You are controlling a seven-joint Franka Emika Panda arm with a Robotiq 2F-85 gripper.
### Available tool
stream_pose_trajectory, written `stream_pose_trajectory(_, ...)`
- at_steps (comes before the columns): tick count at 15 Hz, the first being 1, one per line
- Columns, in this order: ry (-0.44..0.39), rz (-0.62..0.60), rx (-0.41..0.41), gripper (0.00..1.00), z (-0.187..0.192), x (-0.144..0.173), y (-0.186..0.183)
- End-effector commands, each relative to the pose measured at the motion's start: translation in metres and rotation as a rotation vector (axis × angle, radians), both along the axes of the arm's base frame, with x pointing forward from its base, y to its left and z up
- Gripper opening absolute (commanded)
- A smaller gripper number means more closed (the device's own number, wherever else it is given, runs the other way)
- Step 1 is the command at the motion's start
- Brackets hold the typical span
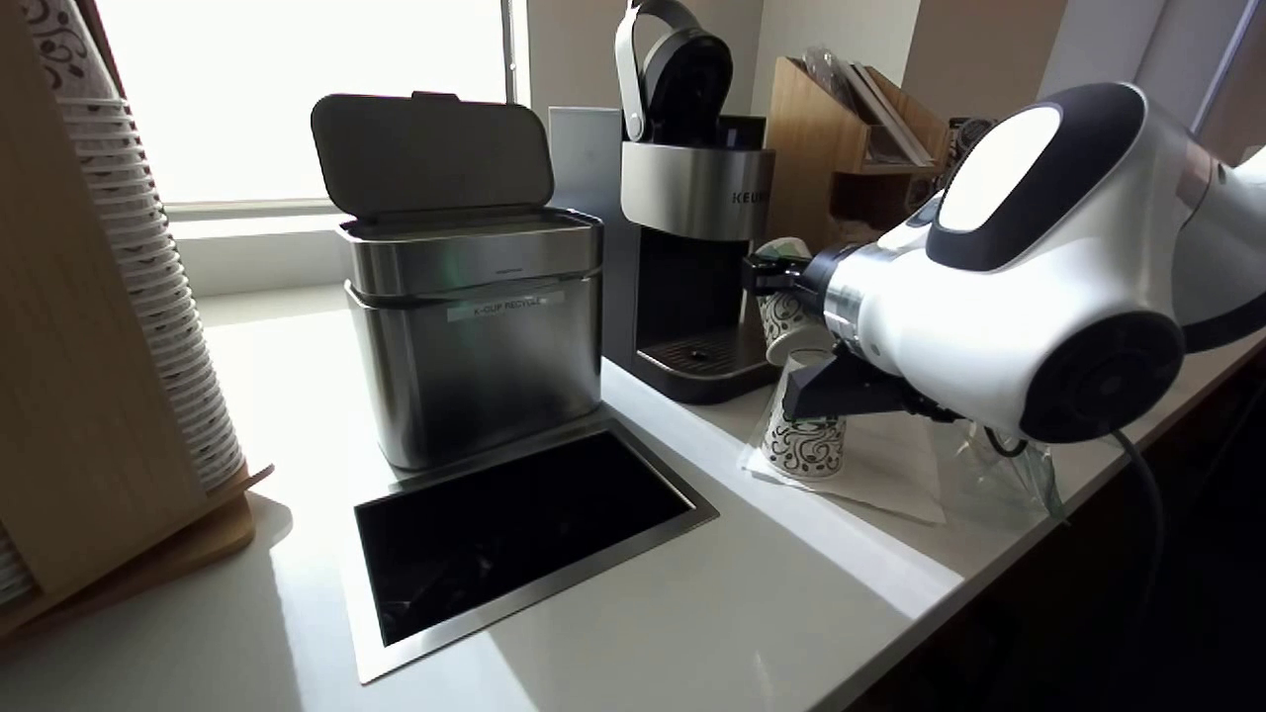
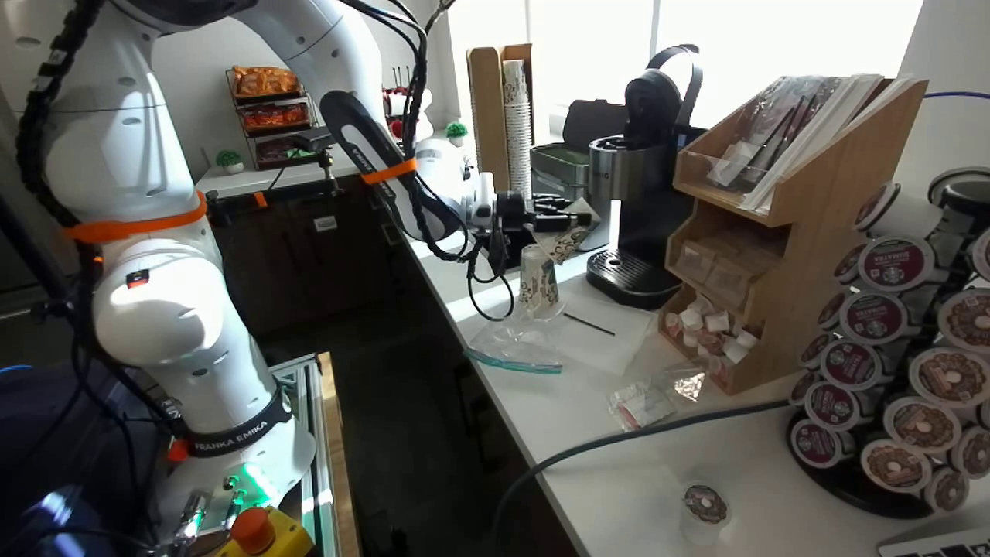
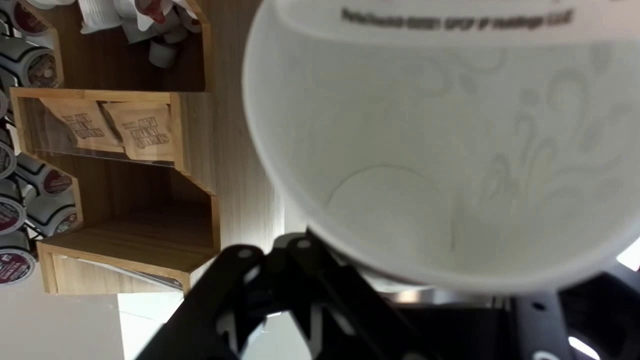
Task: Stack the cups
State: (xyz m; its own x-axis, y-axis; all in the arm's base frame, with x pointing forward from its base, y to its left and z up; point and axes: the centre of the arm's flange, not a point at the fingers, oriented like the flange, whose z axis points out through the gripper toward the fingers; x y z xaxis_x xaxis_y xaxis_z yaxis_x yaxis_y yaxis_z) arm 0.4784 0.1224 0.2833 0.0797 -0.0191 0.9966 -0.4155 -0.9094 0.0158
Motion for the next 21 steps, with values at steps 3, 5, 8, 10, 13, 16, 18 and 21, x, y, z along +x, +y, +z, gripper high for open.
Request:
stream_pose_trajectory(3,-0.002,0.0,-0.004,0.65,0.002,0.002,0.0)
stream_pose_trajectory(5,-0.002,0.0,-0.005,0.65,0.002,0.002,0.0)
stream_pose_trajectory(8,-0.018,0.024,-0.03,0.4,-0.004,-0.005,0.007)
stream_pose_trajectory(10,-0.042,0.037,-0.055,0.4,-0.006,-0.012,0.011)
stream_pose_trajectory(13,-0.108,0.063,-0.116,0.4,-0.013,-0.022,0.012)
stream_pose_trajectory(16,-0.143,0.061,-0.158,0.4,-0.019,-0.035,0.011)
stream_pose_trajectory(18,-0.15,0.054,-0.173,0.4,-0.026,-0.042,0.009)
stream_pose_trajectory(21,-0.158,0.055,-0.193,0.4,-0.035,-0.052,0.007)
